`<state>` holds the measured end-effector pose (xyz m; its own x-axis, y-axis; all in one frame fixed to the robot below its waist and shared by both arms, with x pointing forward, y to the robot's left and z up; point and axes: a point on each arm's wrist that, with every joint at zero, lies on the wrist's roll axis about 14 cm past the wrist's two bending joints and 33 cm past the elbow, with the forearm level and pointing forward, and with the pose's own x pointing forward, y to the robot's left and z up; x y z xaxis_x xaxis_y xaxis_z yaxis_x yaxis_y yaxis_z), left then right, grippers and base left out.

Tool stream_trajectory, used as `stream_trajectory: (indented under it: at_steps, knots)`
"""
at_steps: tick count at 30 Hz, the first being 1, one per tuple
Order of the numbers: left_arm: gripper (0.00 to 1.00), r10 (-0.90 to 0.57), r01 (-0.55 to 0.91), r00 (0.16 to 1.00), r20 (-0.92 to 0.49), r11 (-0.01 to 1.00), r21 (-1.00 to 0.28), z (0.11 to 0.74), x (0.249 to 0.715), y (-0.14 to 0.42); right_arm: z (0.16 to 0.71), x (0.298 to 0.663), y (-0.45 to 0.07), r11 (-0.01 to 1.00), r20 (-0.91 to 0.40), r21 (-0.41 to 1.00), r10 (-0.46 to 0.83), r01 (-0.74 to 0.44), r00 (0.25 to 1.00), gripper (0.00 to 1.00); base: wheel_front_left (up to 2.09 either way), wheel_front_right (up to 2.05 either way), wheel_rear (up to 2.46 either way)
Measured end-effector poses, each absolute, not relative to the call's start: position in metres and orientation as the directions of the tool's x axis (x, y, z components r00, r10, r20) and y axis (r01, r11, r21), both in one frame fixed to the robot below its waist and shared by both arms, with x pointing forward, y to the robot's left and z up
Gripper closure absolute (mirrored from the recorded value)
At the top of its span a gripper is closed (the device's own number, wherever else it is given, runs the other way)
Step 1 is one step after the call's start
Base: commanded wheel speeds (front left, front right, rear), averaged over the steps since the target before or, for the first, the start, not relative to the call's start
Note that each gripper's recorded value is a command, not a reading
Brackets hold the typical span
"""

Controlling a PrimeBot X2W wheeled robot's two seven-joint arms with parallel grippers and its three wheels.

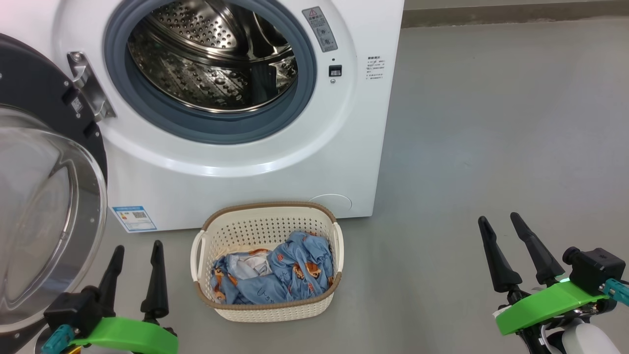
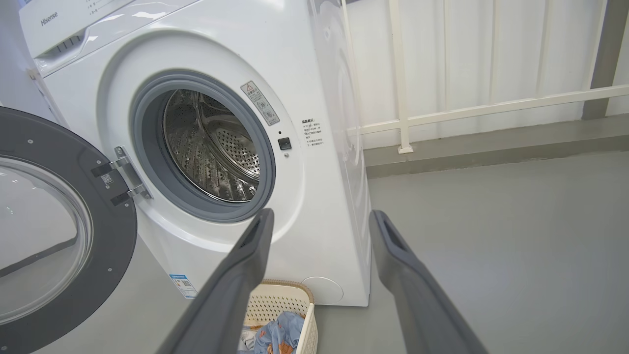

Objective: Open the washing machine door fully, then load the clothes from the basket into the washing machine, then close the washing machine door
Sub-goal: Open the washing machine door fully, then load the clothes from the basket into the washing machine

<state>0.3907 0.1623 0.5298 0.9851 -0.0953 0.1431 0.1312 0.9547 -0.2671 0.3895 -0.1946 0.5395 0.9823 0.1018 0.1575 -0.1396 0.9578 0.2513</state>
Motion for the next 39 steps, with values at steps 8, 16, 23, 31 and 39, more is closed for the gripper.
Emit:
stream_trajectory:
  at_steps: [8, 16, 23, 31, 39]
  knots:
    - [0.00, -0.098, 0.134, 0.984, 0.148, 0.956, -0.259, 0.5304, 0.3902, 0.1630, 0.5402, 0.3907, -0.1949, 0.959, 0.160, 0.246, 0.101, -0.139, 0.982, 0.00, 0.00, 0.00, 0.00]
    - [0.00, -0.098, 0.135, 0.983, 0.155, 0.957, -0.255, 0.5321, 0.3893, 0.1638, 0.5416, 0.3908, -0.1948, 0.959, 0.164, 0.246, 0.100, -0.139, 0.981, 0.00, 0.00, 0.00, 0.00]
    - [0.00, -0.092, 0.133, 0.982, 0.163, 0.957, -0.257, 0.5345, 0.3886, 0.1666, 0.5419, 0.3914, -0.1932, 0.958, 0.165, 0.246, 0.105, -0.144, 0.981, 0.00, 0.00, 0.00, 0.00]
    - [0.00, -0.097, 0.138, 0.981, 0.170, 0.960, -0.245, 0.5362, 0.3885, 0.1661, 0.5412, 0.3917, -0.1929, 0.958, 0.162, 0.247, 0.106, -0.144, 0.981, 0.00, 0.00, 0.00, 0.00]
    - [0.00, -0.098, 0.138, 0.981, 0.169, 0.958, -0.250, 0.5357, 0.3887, 0.1654, 0.5413, 0.3912, -0.1933, 0.958, 0.163, 0.247, 0.104, -0.143, 0.981, 0.00, 0.03, -0.03, 0.00]
